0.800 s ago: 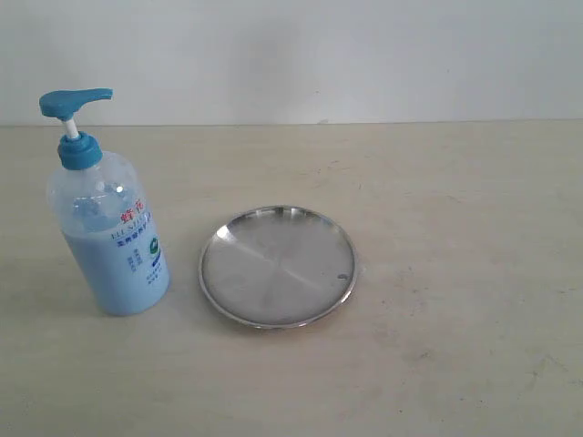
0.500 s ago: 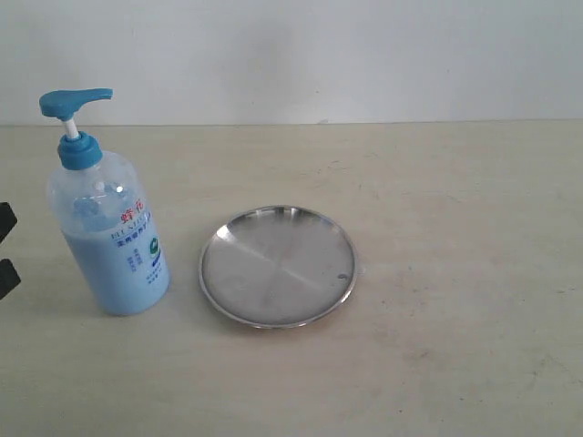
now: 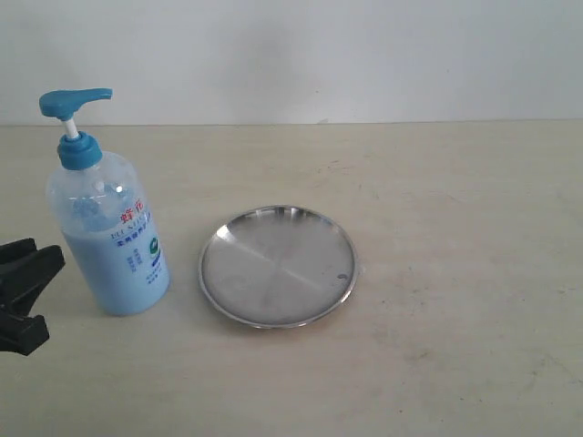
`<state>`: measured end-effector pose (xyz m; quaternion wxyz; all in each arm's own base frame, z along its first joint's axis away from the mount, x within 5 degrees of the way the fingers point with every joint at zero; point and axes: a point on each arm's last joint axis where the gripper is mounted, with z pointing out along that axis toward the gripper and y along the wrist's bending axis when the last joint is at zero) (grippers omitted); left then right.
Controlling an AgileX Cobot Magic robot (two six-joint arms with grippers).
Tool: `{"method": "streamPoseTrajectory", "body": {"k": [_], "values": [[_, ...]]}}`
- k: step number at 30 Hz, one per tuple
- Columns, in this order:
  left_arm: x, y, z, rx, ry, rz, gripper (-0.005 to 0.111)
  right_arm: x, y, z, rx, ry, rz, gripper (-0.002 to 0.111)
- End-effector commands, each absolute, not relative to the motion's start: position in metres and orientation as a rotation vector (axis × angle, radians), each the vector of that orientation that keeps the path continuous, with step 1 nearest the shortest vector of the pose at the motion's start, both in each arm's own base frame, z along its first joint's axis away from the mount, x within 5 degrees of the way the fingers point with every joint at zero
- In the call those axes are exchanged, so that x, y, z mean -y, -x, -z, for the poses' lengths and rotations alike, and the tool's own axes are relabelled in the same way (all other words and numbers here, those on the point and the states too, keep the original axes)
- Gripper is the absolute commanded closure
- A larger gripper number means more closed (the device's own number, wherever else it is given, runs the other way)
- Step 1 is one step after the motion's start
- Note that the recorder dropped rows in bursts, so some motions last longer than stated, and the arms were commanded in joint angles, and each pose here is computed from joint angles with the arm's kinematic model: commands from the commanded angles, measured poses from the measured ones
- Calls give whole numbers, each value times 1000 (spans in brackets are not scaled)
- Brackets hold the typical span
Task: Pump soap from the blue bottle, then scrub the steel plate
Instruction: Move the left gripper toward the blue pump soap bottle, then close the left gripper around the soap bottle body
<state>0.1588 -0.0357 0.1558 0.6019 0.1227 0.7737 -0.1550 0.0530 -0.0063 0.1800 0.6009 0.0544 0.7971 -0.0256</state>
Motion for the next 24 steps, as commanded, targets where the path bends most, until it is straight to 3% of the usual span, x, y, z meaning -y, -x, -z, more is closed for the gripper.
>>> {"method": "streamPoseTrajectory", "body": {"k": [1, 2, 4, 10, 16, 24], "values": [[38, -160, -157, -1770, -308, 368, 32, 6, -53, -181, -1841, -118, 67, 107], [36, -161, -157, -1772, -286, 360, 24, 6, -53, -181, -1841, -118, 67, 107], [34, -163, -157, -1780, -232, 363, 20, 6, -53, -181, -1841, -118, 67, 107], [36, -189, -159, -1775, -255, 369, 23, 6, -53, -181, -1841, -118, 67, 107], [51, -215, -145, -1800, -483, 474, 23, 6, -53, -181, -1841, -118, 67, 107], [50, -226, -126, -1879, -428, 507, 23, 6, -53, -181, -1837, -118, 67, 107]]}}
